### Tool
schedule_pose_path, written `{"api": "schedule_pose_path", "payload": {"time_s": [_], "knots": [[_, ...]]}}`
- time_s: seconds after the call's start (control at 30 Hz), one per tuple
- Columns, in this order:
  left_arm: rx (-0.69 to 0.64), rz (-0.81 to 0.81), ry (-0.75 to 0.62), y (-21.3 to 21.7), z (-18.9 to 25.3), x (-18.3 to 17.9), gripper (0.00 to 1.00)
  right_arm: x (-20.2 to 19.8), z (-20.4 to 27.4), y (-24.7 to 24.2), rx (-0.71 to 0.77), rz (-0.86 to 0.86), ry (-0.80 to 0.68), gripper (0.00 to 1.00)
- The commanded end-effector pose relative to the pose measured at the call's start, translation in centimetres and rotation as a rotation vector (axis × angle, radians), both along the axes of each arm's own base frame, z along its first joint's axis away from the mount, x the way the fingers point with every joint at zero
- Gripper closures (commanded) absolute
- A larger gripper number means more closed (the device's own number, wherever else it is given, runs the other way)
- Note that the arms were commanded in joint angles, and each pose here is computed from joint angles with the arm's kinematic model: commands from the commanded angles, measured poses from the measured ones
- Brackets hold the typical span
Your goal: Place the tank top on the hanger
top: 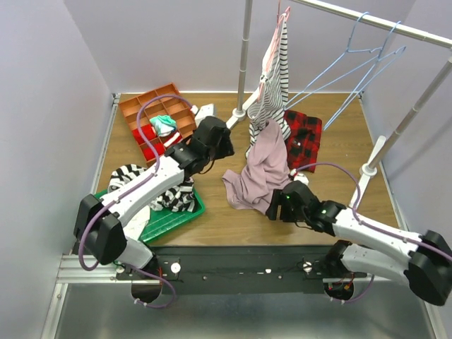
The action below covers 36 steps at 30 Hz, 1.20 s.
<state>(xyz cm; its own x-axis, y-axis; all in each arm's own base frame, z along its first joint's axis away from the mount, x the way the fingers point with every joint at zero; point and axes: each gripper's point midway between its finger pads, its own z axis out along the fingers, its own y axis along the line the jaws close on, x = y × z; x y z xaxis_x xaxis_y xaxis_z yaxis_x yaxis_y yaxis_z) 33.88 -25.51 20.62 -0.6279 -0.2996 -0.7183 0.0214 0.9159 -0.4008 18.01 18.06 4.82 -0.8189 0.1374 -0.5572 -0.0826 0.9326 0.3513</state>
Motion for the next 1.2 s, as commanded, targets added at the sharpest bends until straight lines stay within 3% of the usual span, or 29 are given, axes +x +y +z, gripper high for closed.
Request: {"api": "schedule_pose_path", "payload": {"time_s": [0.0,0.07,0.27,0.43,0.6,0.73,0.77,0.83,1.0,1.17], "knots": [[0.095,0.099,0.133,3.1,-6.0,-0.1,0.44,2.8,1.1,2.3,0.014,0.007,-0.072,0.22],[0.112,0.091,0.170,2.9,-8.0,0.3,0.52,3.3,0.9,3.1,0.032,0.007,-0.075,0.22],[0.122,0.034,0.274,0.8,-12.7,0.8,0.55,4.0,-0.4,3.4,0.007,-0.021,-0.070,0.34],[0.107,0.032,0.331,0.6,-16.0,0.8,0.54,4.2,-1.4,2.6,-0.027,-0.053,-0.069,0.58],[0.055,0.001,0.341,-0.7,-17.4,1.1,0.54,4.1,-1.3,2.3,-0.029,-0.060,-0.072,0.76],[0.018,-0.002,0.371,-0.8,-19.2,0.3,0.72,4.4,-0.3,2.3,-0.030,-0.065,-0.089,0.92],[0.009,0.002,0.370,-0.8,-19.3,0.2,0.87,4.3,0.1,2.1,-0.031,-0.068,-0.092,0.93],[-0.001,0.007,0.359,-0.4,-18.6,-0.2,1.00,4.6,1.4,2.4,-0.016,-0.062,-0.112,0.99],[0.035,0.055,0.283,2.2,-14.2,-0.9,1.00,4.7,6.0,2.5,0.023,-0.034,-0.169,0.99],[0.041,0.144,0.112,5.9,-4.5,-1.6,1.00,5.2,12.4,3.4,0.090,0.012,-0.267,0.99]]}}
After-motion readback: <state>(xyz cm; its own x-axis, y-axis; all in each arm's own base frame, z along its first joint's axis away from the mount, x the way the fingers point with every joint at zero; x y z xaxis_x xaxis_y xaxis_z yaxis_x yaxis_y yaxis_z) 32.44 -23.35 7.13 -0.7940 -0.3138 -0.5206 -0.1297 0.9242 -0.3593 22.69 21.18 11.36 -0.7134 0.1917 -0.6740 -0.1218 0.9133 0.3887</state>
